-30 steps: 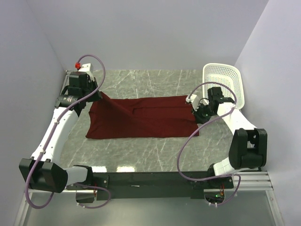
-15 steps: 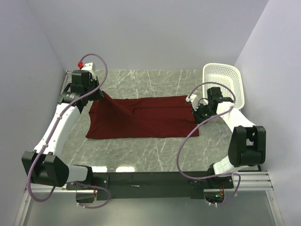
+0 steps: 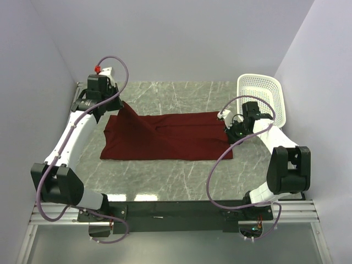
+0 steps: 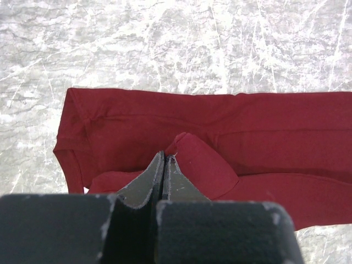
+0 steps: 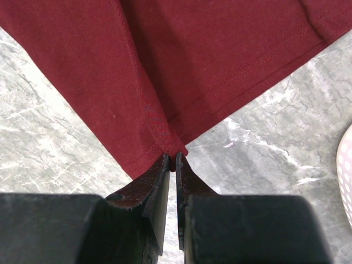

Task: Fold and stack the t-shirts
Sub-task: Fold the tshirt

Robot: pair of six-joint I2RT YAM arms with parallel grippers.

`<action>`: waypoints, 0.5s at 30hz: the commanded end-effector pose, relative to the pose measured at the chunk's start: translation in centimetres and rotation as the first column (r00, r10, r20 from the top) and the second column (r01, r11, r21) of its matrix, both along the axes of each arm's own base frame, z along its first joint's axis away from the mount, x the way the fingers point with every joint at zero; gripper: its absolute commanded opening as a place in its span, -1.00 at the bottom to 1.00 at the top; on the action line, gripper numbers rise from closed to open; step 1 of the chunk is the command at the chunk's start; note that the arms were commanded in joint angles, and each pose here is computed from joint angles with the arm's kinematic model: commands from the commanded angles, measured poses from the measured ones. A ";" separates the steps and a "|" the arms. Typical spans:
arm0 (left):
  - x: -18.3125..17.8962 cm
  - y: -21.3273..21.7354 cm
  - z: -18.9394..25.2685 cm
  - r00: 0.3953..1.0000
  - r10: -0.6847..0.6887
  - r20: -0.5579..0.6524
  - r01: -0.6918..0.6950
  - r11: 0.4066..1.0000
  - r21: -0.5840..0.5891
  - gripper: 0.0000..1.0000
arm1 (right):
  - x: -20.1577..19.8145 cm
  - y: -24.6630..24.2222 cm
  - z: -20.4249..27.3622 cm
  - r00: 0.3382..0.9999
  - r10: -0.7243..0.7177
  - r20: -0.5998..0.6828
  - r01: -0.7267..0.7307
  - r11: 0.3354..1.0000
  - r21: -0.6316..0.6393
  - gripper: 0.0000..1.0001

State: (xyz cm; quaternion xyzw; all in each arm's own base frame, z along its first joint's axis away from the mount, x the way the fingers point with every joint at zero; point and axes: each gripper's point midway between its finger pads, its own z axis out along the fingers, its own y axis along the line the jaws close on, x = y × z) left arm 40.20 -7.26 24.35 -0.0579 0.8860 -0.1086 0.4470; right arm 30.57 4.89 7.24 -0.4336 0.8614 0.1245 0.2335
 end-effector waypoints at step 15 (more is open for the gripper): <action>3.3 -0.5 2.6 0.996 -0.027 0.082 0.028 1.000 -0.004 -0.99 | 1.1 -1.6 -0.2 0.998 -0.068 0.016 0.069 0.997 -0.018 -0.70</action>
